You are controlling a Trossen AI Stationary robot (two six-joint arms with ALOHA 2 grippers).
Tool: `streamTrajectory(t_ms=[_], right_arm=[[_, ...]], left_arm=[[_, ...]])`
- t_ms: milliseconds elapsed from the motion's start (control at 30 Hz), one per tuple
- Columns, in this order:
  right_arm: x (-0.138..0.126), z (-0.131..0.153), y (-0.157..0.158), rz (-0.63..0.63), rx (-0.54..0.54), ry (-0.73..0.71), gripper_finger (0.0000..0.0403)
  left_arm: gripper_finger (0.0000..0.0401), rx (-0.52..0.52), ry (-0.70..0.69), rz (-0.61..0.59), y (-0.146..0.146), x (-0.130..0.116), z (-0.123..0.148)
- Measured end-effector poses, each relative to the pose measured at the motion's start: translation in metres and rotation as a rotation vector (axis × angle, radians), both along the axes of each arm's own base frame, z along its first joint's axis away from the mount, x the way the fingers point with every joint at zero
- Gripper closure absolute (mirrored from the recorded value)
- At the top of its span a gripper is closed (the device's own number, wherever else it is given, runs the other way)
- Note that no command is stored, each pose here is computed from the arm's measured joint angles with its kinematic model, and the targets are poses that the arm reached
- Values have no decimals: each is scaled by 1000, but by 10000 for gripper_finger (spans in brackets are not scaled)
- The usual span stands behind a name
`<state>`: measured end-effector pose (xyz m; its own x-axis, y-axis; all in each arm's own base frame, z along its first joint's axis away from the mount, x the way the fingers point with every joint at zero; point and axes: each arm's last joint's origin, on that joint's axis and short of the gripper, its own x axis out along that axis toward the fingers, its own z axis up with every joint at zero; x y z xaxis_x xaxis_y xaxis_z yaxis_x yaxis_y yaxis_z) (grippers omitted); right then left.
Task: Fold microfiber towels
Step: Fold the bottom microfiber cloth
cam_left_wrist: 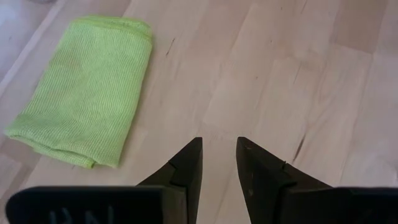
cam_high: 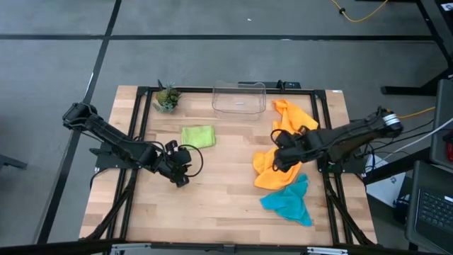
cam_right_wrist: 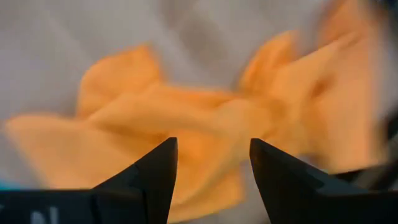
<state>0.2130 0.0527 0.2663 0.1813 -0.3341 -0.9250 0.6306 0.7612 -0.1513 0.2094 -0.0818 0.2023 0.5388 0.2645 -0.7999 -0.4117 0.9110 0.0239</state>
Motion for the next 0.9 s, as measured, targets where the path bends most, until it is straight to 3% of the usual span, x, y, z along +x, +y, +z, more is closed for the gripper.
streamTrajectory(t_ms=[100, 167, 400, 600, 767, 900], right_arm=[[-2, -28, 4, 22, 187, -51, 199], [-2, -42, 6, 35, 250, -65, 199], [-14, -82, 0, -46, 149, 3, 199], [-17, -89, -1, -155, 154, 8, 199], [-4, -94, 3, -152, 220, -66, 199], [25, -113, 14, -79, 320, -157, 199]], left_arm=[[309, -9, -4, 15, 0, 0, 0], [309, -10, -5, 17, 0, 0, 0], [309, -10, -7, 17, 0, 0, 0], [309, -11, -8, 18, 0, 0, 0], [309, -10, -8, 18, 0, 0, 0], [309, -10, -8, 18, 0, 0, 0]])
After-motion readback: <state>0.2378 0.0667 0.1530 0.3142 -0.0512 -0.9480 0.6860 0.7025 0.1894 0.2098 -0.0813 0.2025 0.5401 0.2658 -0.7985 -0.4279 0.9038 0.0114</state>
